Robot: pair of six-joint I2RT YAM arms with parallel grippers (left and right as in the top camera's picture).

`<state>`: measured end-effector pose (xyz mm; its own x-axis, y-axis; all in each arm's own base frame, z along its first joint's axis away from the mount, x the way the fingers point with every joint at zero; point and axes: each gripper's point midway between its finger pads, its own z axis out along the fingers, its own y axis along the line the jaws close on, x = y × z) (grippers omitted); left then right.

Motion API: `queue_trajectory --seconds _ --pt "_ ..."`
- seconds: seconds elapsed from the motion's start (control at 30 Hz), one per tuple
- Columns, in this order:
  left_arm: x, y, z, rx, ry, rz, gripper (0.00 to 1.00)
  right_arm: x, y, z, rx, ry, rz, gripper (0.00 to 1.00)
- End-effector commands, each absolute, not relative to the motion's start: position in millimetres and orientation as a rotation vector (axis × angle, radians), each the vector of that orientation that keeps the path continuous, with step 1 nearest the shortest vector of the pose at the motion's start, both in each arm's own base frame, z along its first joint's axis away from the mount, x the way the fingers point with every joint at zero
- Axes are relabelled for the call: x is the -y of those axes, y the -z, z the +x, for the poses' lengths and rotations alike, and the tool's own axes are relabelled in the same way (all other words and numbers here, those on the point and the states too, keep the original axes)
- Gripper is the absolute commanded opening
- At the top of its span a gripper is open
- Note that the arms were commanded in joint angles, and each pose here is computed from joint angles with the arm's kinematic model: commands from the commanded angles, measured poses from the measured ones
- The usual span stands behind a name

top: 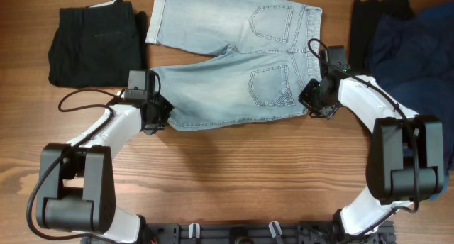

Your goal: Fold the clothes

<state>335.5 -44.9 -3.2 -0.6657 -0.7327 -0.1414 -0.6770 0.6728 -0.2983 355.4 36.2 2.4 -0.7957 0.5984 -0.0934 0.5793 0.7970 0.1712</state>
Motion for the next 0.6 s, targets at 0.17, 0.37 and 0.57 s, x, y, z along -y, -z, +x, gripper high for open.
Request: queue_trajectory --seconds 0.17,0.37,0.57 --pt "48 19 304 -2.753 0.291 -1.17 0.04 -34 -11 343 -2.862 -0.173 0.934 0.04" --pt "45 -59 283 -2.658 0.351 -1.123 0.04 -21 -121 321 -2.644 -0.185 0.874 0.04" --pt "33 -123 251 -2.512 0.376 -1.066 0.04 -14 -167 273 -2.598 -0.186 0.867 0.04"
